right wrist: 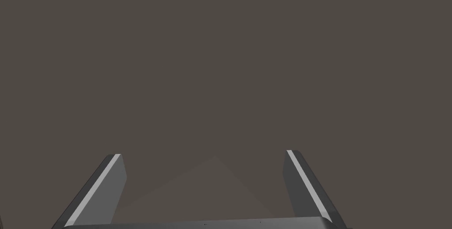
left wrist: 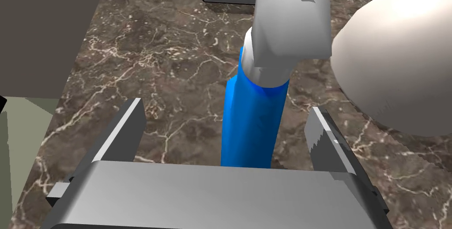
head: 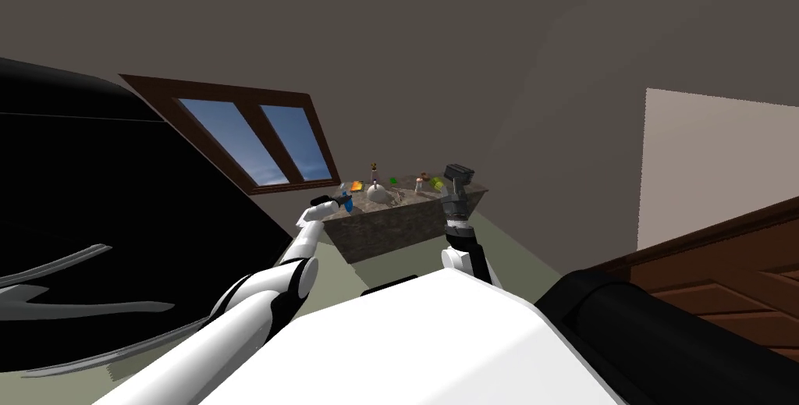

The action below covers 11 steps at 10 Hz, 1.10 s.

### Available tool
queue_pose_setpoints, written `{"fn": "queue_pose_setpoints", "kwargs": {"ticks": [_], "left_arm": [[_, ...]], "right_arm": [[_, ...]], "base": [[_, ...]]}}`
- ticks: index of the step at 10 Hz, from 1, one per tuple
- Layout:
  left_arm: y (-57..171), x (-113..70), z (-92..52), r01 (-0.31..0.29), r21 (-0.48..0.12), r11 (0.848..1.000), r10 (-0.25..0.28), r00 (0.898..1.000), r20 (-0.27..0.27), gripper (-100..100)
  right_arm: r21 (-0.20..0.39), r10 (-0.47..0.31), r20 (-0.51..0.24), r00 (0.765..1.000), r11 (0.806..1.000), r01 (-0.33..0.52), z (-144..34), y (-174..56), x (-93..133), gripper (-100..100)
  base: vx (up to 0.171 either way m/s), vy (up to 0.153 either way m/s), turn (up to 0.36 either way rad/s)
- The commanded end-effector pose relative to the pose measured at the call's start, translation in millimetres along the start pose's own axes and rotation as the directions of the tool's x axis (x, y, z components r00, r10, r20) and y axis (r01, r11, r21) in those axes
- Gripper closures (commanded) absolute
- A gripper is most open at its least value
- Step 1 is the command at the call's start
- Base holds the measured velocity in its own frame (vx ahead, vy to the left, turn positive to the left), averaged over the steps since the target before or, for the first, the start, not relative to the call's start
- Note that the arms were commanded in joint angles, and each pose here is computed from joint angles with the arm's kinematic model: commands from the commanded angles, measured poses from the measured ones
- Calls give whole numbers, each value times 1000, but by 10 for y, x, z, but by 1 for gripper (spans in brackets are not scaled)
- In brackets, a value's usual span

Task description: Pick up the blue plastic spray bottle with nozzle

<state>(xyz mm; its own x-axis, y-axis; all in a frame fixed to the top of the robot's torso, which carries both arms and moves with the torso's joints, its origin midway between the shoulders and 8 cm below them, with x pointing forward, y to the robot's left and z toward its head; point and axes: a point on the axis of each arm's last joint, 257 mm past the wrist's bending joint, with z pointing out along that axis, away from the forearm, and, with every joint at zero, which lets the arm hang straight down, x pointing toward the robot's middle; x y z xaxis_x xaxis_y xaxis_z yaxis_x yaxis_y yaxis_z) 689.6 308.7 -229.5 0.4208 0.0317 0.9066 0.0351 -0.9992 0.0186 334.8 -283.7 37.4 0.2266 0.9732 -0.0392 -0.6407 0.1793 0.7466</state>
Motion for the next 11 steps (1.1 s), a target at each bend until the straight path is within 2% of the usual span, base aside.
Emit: {"fn": "queue_pose_setpoints", "kwargs": {"ticks": [1, 3, 4, 5, 6, 9, 10, 11], "left_arm": [[-1, -16, 7, -41, -2, 999, 41, 999, 2, -100], [-1, -16, 7, -82, -2, 997, 82, 997, 2, -100], [128, 186, 52, -21, -27, 999, 20, 999, -41, -100], [104, 86, 74, -2, -33, 999, 1, 1000, -22, -100], [127, 34, 83, -8, -42, 999, 8, 1000, -14, -100], [127, 34, 83, -88, -41, 995, 88, 996, -17, -100], [270, 230, 121, -23, -63, 998, 19, 998, -58, -100], [271, 77, 149, 4, -75, 997, -6, 1000, -30, -100]], "right_arm": [[0, 0, 0, 1000, 1000, 0, 0, 0, 0, 0], [0, 0, 0, 1000, 1000, 0, 0, 0, 0, 0], [0, 0, 0, 1000, 1000, 0, 0, 0, 0, 0], [0, 0, 0, 1000, 1000, 0, 0, 0, 0, 0], [0, 0, 0, 1000, 1000, 0, 0, 0, 0, 0], [0, 0, 0, 1000, 1000, 0, 0, 0, 0, 0], [0, 0, 0, 1000, 1000, 0, 0, 0, 0, 0], [0, 0, 0, 1000, 1000, 0, 0, 0, -1, 0]], "base": [[-2, 9, 0], [-2, 9, 2], [2, -54, 235], [5, -88, 182], [8, -51, 2], [3, 3, -13], [8, -43, 258], [2, -81, 148]]}}
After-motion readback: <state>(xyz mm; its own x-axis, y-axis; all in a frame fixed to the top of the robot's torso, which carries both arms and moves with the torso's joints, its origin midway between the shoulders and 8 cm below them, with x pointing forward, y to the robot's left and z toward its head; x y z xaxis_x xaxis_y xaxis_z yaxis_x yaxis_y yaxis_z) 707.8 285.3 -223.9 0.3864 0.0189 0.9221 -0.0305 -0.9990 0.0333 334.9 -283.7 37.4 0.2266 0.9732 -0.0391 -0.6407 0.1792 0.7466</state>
